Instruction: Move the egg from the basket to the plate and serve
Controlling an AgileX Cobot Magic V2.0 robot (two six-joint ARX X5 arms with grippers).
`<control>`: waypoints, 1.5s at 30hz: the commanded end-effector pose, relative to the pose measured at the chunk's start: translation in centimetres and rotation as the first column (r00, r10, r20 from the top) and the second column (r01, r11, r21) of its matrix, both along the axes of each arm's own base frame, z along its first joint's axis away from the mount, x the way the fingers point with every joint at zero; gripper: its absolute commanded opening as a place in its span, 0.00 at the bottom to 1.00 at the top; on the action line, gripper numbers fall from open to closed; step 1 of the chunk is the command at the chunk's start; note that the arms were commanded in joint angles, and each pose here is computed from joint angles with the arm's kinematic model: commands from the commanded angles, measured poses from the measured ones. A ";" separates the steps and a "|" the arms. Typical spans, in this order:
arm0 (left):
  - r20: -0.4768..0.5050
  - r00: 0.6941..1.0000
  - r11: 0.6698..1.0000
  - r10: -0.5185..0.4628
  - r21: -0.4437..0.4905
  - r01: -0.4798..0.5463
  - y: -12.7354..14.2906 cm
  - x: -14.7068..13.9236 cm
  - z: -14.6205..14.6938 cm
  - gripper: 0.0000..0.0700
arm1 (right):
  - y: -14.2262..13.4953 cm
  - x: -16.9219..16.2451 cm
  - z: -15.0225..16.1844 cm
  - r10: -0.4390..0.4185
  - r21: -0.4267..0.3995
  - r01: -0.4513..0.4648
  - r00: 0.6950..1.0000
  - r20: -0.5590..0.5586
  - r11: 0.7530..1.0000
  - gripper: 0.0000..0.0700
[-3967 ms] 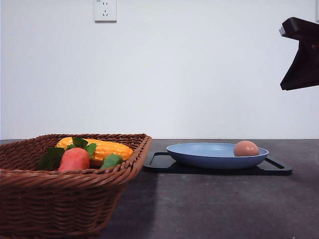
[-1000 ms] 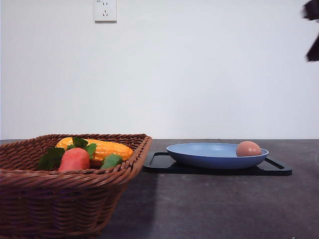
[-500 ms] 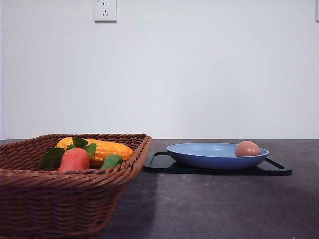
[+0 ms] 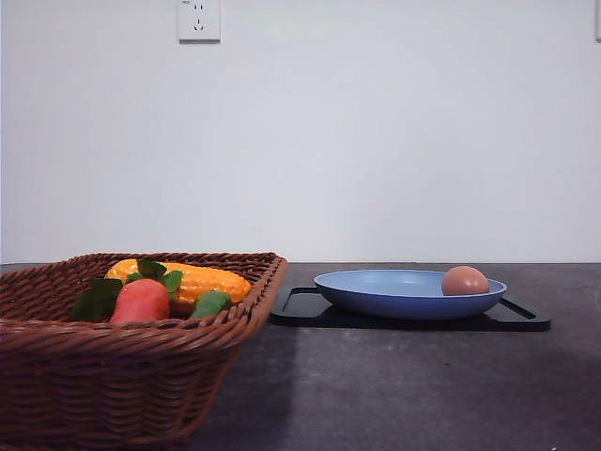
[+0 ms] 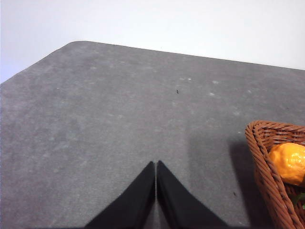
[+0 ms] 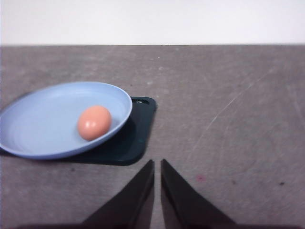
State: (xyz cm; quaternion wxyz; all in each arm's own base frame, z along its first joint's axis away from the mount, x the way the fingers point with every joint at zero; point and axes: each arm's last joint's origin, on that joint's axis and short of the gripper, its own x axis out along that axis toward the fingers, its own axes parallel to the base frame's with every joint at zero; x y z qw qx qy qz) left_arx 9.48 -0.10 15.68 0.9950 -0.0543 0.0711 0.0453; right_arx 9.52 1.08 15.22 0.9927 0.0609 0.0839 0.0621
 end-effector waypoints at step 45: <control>-0.030 1.000 1.000 -0.001 0.000 0.000 0.0 0.1 -1.0 0.00 | 0.0 0.1 -0.1 -0.015 0.065 0.015 1.000 0.001 0.998 0.00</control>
